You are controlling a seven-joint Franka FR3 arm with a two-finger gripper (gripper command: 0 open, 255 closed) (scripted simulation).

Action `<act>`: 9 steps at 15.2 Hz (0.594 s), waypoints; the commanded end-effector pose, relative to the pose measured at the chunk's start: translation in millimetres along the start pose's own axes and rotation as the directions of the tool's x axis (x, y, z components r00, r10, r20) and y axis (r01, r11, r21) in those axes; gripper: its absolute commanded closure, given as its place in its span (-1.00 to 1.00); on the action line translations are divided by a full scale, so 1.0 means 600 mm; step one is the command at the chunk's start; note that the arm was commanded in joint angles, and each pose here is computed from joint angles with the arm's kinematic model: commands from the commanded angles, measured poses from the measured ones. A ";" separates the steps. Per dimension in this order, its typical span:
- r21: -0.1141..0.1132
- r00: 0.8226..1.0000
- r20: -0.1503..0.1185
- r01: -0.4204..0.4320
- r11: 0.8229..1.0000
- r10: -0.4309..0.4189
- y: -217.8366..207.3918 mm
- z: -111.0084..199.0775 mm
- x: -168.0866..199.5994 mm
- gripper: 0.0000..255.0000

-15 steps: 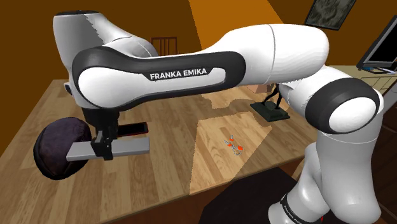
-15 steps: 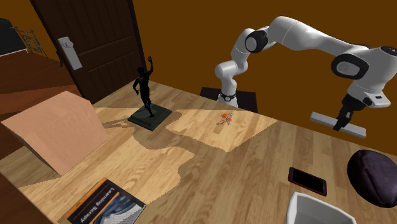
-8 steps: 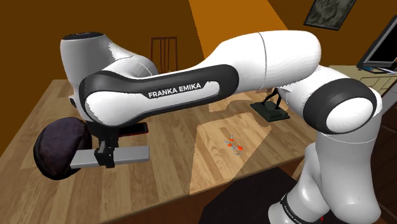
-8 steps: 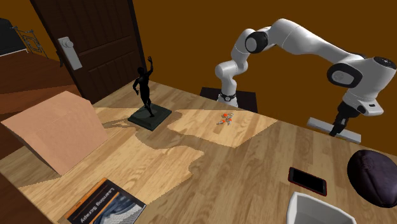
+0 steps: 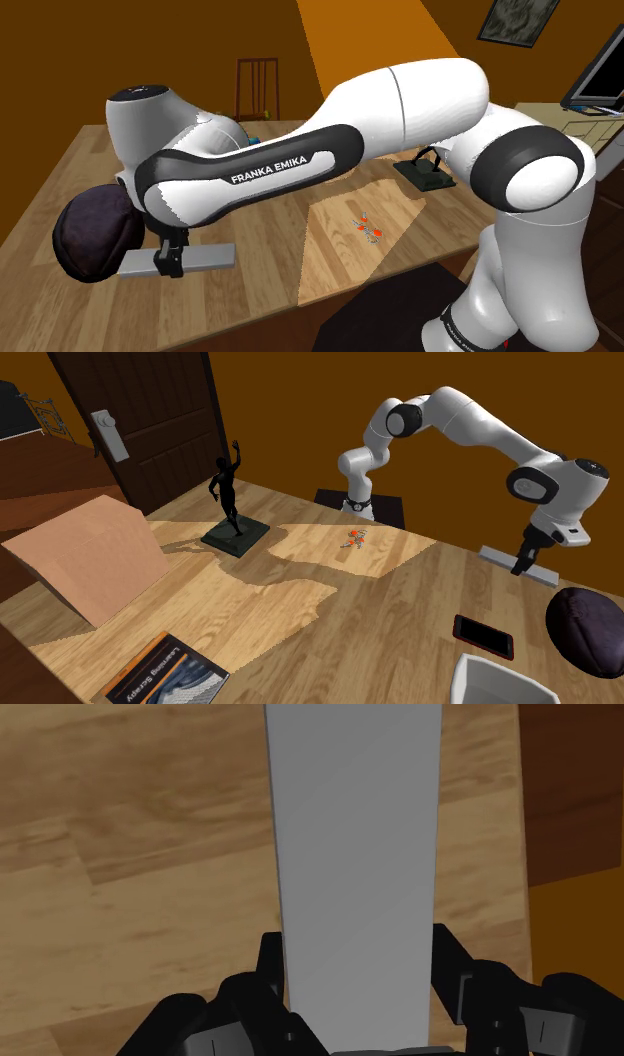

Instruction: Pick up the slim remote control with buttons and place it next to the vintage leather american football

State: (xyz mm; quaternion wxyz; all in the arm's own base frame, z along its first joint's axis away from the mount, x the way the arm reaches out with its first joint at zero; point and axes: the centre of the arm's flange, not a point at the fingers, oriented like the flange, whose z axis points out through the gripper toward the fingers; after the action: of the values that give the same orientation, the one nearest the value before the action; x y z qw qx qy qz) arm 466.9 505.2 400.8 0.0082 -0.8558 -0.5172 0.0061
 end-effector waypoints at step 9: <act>0.000 1.000 -0.001 0.000 1.000 0.000 0.003 0.088 -0.002 1.00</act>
State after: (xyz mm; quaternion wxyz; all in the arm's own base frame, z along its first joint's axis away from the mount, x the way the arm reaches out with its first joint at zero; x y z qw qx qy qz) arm 466.7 503.9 352.4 0.0082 -0.8558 -0.5171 0.0061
